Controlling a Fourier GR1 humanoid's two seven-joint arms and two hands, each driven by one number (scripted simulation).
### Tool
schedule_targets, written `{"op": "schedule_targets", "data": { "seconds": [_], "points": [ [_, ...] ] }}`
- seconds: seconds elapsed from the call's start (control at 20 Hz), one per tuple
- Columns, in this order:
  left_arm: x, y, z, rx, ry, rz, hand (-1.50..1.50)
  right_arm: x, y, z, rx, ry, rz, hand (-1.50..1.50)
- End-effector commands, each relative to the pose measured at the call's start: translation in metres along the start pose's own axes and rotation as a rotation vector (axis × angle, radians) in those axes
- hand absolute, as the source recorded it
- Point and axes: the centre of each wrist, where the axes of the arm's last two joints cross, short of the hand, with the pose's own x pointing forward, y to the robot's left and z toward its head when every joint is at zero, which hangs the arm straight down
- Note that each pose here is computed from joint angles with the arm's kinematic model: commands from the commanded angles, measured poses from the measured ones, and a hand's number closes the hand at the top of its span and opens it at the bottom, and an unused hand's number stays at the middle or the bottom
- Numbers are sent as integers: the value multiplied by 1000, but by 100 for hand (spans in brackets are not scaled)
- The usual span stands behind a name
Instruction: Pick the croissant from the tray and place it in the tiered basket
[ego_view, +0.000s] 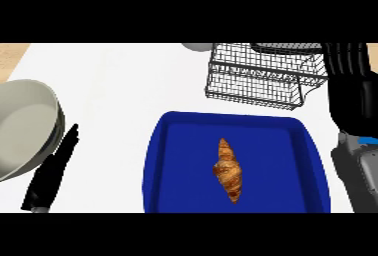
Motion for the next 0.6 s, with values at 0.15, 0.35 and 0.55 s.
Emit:
{"op": "schedule_targets", "data": {
  "seconds": [0.15, 0.35, 0.55],
  "points": [
    [-7, -16, 4, 97, 86, 112, 0, 17, -10, 32, -139, 92, 251, 150],
    [-19, -34, 17, 121, 156, 198, 0, -30, -67, 88, -668, 392, 461, -150],
    [-9, -68, 24, 96, 136, 241, 0, -19, -14, 127, -872, 312, 313, -150]
  ]
}}
